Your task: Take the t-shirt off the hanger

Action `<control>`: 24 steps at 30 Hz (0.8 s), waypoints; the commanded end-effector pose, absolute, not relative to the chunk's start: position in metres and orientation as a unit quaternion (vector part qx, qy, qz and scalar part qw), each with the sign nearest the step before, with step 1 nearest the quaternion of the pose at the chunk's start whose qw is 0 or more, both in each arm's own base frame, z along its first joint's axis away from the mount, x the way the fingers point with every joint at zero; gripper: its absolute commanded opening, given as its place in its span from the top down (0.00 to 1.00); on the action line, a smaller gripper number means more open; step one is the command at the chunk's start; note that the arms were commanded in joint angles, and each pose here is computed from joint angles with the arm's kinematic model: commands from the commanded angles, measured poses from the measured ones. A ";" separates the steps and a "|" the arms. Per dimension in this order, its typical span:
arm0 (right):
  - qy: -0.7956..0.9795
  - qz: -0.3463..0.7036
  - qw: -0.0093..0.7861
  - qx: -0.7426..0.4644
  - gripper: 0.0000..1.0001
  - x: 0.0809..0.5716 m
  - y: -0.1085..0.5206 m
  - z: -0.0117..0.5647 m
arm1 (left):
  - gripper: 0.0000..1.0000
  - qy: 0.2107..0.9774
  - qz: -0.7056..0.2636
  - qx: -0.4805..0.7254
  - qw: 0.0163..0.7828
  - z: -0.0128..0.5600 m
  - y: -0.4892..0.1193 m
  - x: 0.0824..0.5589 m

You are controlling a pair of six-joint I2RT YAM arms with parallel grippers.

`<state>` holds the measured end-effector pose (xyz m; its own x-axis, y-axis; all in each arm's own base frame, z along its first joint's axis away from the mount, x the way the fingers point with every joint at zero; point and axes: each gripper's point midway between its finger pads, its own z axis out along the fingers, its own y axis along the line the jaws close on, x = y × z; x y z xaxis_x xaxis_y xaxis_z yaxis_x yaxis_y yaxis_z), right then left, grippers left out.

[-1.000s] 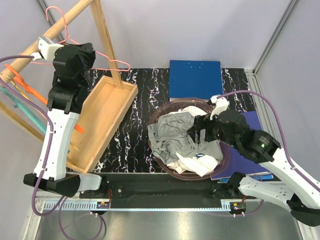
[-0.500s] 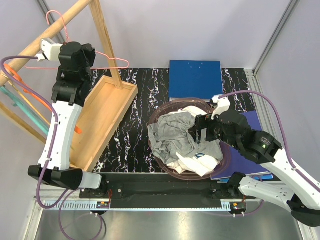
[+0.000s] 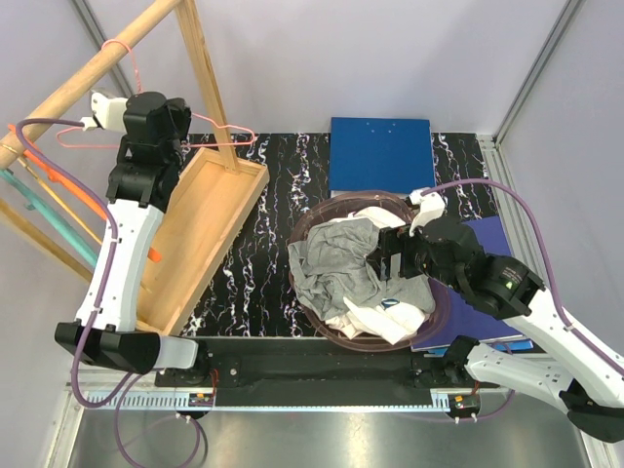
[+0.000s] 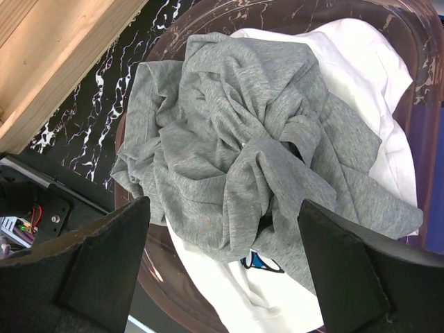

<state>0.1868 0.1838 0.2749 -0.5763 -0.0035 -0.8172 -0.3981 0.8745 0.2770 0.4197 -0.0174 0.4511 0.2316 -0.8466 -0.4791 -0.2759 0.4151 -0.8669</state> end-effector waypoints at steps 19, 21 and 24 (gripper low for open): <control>0.847 0.272 0.445 -0.107 0.04 0.178 0.192 0.286 | 0.01 0.603 -0.284 -0.402 0.627 0.475 -0.030 0.324; 0.847 0.274 0.443 -0.106 0.04 0.177 0.193 0.286 | 0.01 0.598 -0.282 -0.390 0.640 0.486 -0.027 0.309; 0.848 0.276 0.441 -0.104 0.04 0.177 0.193 0.285 | 0.01 0.598 -0.302 -0.361 0.648 0.499 -0.033 0.289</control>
